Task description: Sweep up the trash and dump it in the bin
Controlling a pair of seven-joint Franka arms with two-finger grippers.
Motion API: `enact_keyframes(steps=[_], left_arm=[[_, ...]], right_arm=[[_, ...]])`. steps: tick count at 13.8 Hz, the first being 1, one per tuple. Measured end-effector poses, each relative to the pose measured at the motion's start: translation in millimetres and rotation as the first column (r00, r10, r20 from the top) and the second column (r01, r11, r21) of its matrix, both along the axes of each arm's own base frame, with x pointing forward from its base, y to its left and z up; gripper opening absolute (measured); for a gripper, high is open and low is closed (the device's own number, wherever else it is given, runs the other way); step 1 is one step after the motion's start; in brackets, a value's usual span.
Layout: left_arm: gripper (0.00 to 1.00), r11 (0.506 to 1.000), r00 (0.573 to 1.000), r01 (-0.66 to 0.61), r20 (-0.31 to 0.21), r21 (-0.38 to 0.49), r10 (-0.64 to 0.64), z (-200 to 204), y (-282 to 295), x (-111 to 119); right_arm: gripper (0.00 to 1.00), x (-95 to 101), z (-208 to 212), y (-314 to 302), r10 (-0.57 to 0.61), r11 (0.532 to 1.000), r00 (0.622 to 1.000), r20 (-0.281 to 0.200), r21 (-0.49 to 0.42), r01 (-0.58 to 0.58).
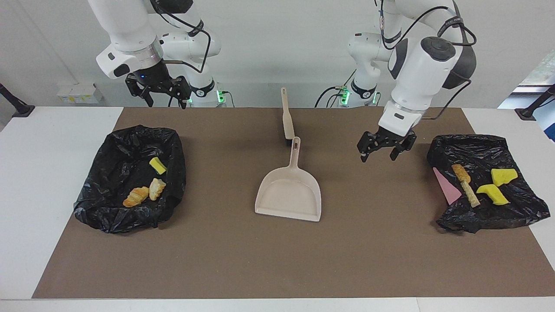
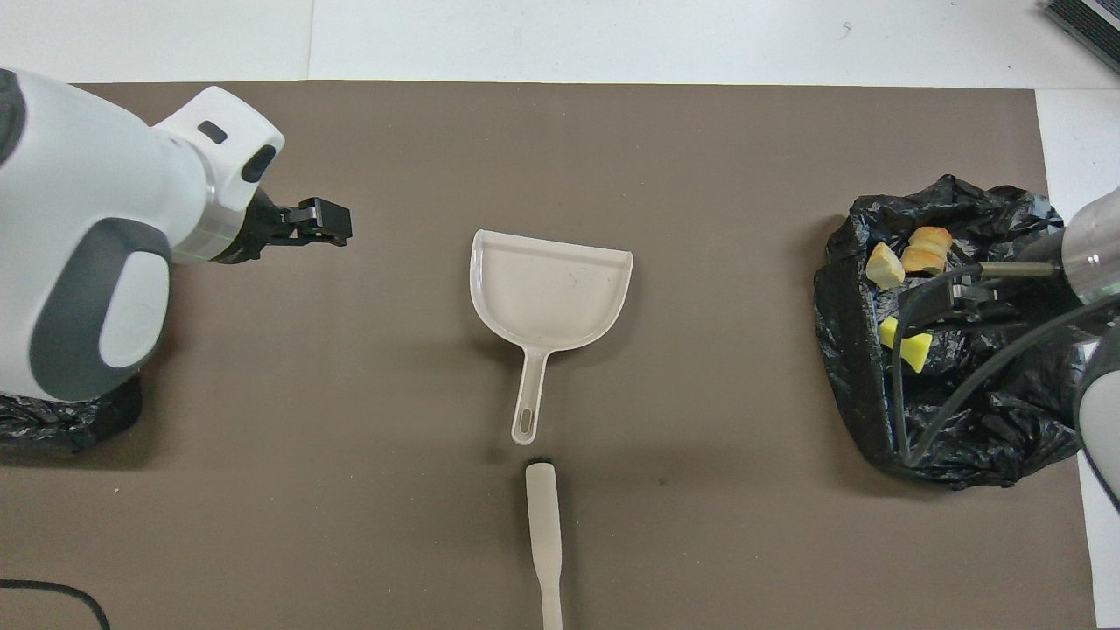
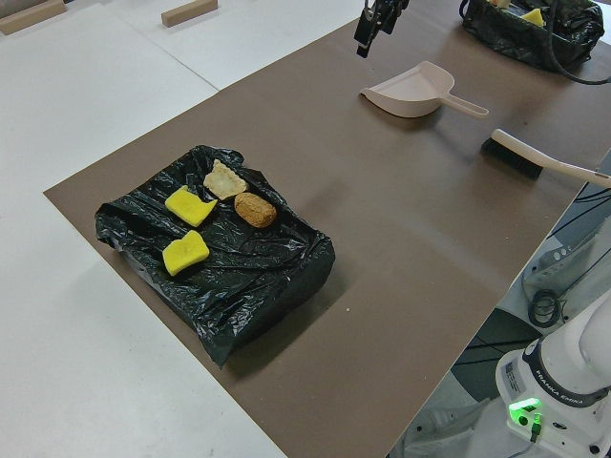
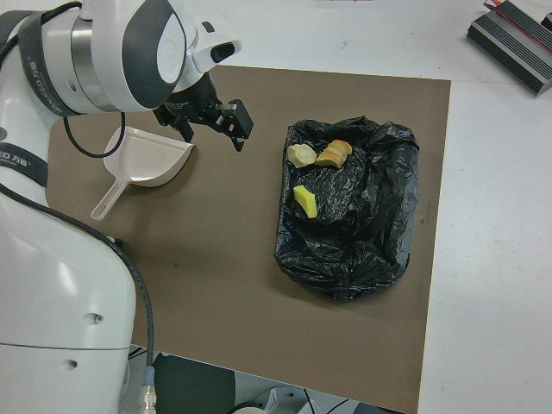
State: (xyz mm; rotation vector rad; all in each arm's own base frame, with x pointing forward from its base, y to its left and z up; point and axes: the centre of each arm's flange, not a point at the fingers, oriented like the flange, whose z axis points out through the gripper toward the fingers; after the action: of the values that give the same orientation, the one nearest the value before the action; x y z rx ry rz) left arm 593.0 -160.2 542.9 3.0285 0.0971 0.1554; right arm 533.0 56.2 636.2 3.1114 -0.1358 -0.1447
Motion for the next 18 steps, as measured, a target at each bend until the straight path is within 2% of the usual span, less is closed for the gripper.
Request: enact_keyframes(steps=[3, 7, 13, 18], left_arm=[[1.0, 0.998, 0.998, 0.061, -0.03, 0.005, -0.061, 23, 52, 6], [1.0, 0.978, 0.98, 0.201, -0.012, 0.05, -0.2, 35, 95, 9], [1.0, 0.978, 0.98, 0.197, -0.011, 0.065, -0.196, 61, 124, -7], [1.0, 0.974, 0.977, 0.204, -0.091, 0.1, -0.195, 70, 131, -25]], right_arm=[[1.0, 0.1, 0, -1, -0.001, 1.0, 1.0, 0.0, -0.005, 0.001], [1.0, 0.1, 0, -1, -0.002, 1.0, 1.0, 0.0, -0.005, 0.002], [1.0, 0.2, 0, -2, -0.003, 1.0, 1.0, 0.0, -0.005, 0.003], [1.0, 0.3, 0, -3, -0.004, 1.0, 1.0, 0.0, -0.005, 0.004]])
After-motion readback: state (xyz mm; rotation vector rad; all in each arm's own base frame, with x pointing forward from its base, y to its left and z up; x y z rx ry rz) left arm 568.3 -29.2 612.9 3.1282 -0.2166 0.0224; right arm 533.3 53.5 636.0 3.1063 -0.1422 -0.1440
